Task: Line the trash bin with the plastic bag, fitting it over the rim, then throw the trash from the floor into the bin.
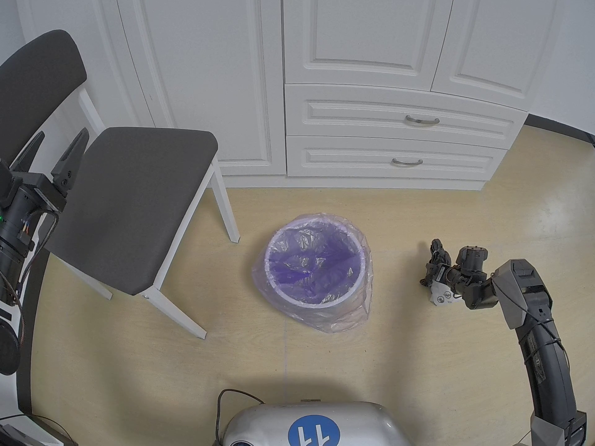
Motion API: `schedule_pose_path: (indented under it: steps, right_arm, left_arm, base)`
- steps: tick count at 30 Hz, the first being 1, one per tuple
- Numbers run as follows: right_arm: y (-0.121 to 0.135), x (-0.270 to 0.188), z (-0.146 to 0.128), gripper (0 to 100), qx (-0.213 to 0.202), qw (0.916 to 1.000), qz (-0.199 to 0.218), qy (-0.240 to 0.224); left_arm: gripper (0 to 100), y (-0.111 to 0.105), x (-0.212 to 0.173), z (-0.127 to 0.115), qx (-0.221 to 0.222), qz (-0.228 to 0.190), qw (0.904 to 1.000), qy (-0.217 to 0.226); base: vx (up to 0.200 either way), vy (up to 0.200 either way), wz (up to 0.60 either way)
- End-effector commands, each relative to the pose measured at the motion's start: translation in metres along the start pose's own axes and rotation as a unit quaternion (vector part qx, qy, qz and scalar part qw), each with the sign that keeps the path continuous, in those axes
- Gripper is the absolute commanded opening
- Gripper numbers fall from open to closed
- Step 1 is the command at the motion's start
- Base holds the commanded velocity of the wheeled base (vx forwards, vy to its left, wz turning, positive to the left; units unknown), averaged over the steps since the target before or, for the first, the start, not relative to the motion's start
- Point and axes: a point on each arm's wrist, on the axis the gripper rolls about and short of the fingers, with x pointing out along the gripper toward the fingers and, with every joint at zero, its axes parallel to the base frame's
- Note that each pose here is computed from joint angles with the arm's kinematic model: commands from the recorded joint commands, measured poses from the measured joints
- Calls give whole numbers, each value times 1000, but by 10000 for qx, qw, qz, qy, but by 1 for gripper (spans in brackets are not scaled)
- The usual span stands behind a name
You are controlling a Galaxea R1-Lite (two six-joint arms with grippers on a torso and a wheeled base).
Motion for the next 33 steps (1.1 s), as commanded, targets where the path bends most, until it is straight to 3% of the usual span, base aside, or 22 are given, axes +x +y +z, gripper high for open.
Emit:
schedule_pose_path:
  steps: [1, 9, 15, 16, 24, 26, 29, 30, 33]
  right_arm:
    - [-4, 0, 2, 100, 8, 10000, -9, -12]
    - [-6, -1, -5, 100, -91, 9994, -112, 308]
    - [-7, -1, -5, 100, -88, 9994, -116, 299]
    - [-7, -1, -5, 0, -88, 9994, -116, 299]
    - [-9, -1, -3, 0, -145, 9995, -176, 217]
    - [-11, -1, 3, 0, -356, 9990, -278, 2]
    - [-7, -6, 24, 0, -503, 9970, -333, -491]
    - [-7, -7, 25, 0, -504, 9969, -329, -506]
    - [5, -43, 63, 0, -532, 9966, -274, -570]
  left_arm:
    - [100, 0, 0, -1, -1, 3, 10000, 17]
    - [100, 0, -2, 1, 10, 3, 10000, -5]
    - [100, -1, -3, 1, 10, 3, 10000, -5]
    - [100, -1, -3, 1, 10, 3, 10000, -5]
    - [100, -1, -4, 1, 10, -28, 10000, -5]
    - [100, -2, -4, 0, -4, -48, 10000, 16]
    - [100, -2, -5, -1, -17, -61, 10000, 45]
    - [100, -2, -5, -1, -17, -69, 10000, 45]
    - [100, -3, -6, -2, -27, -144, 9999, 84]
  base:
    - [0, 0, 0]
    - [0, 0, 0]
    - [0, 0, 0]
    - [0, 0, 0]
    - [0, 0, 0]
    - [0, 0, 0]
    - [0, 0, 0]
    - [0, 0, 0]
    - [0, 0, 0]
